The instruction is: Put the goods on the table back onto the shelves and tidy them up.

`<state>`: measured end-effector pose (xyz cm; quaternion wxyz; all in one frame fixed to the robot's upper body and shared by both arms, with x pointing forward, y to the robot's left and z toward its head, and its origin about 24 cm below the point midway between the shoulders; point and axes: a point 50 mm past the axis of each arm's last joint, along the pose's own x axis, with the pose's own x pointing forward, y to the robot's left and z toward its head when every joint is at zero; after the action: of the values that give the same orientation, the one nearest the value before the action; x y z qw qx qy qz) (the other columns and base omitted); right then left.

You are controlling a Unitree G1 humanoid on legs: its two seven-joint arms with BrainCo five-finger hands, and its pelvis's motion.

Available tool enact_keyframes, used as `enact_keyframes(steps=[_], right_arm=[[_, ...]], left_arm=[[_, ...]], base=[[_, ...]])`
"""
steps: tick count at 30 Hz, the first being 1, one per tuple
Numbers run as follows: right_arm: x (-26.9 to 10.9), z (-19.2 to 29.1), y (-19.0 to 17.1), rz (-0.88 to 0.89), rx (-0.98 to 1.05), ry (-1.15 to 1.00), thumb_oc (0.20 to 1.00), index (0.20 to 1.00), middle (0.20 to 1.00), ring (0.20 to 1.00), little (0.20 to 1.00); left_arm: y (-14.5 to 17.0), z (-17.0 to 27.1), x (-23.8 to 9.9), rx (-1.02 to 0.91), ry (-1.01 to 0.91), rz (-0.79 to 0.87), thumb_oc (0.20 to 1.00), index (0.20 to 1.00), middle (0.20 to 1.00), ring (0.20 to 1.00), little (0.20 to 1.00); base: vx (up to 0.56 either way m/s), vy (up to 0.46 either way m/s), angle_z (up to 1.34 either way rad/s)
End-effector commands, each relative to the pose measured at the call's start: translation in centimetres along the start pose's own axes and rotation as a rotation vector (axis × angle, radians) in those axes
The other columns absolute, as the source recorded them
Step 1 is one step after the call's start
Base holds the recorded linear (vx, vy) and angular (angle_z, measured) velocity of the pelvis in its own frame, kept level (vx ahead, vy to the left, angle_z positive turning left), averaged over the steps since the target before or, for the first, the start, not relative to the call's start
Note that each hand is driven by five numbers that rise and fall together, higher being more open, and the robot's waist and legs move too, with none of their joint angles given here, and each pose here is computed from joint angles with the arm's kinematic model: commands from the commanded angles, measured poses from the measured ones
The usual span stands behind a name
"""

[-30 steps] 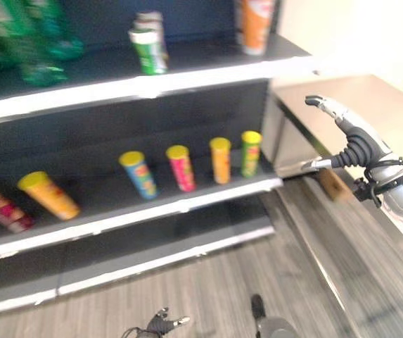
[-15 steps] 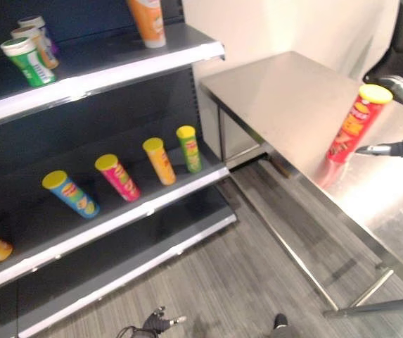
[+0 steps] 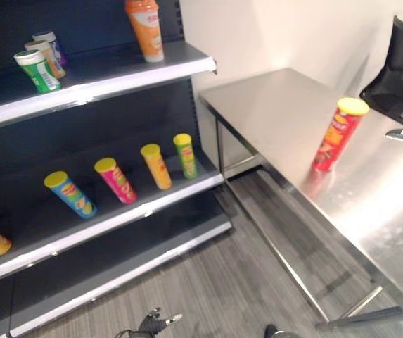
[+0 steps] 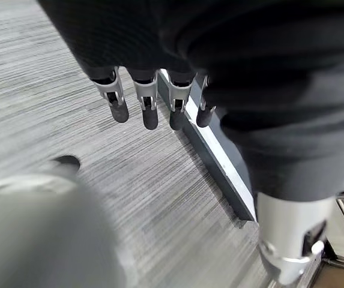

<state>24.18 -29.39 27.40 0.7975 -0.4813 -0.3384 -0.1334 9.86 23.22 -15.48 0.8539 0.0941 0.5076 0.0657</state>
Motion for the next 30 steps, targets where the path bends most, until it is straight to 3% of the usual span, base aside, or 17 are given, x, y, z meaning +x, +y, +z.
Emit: enact_keyframes(steps=[1,15,30], right_arm=[[0.7,0.2,-1.2,-0.096,0.045,-0.02,1.0,1.0,1.0,1.0,1.0],[2.0,-1.3,2.8,-0.008,0.178,0.081,1.0,1.0,1.0,1.0,1.0],[3.7,-6.1,4.5,0.079,0.06,0.329,1.0,1.0,1.0,1.0,1.0]], left_arm=[[1.0,4.4,0.8,0.013,-0.137,0.028,1.0,1.0,1.0,1.0,1.0],[1.8,3.4,0.6,0.024,-0.107,0.048,1.0,1.0,1.0,1.0,1.0],[3.1,0.6,0.1,0.008,-0.008,0.092,1.0,1.0,1.0,1.0,1.0]], base=[[0.12,0.129,-0.27],[0.1,0.171,-0.38],[0.04,-0.018,0.13]])
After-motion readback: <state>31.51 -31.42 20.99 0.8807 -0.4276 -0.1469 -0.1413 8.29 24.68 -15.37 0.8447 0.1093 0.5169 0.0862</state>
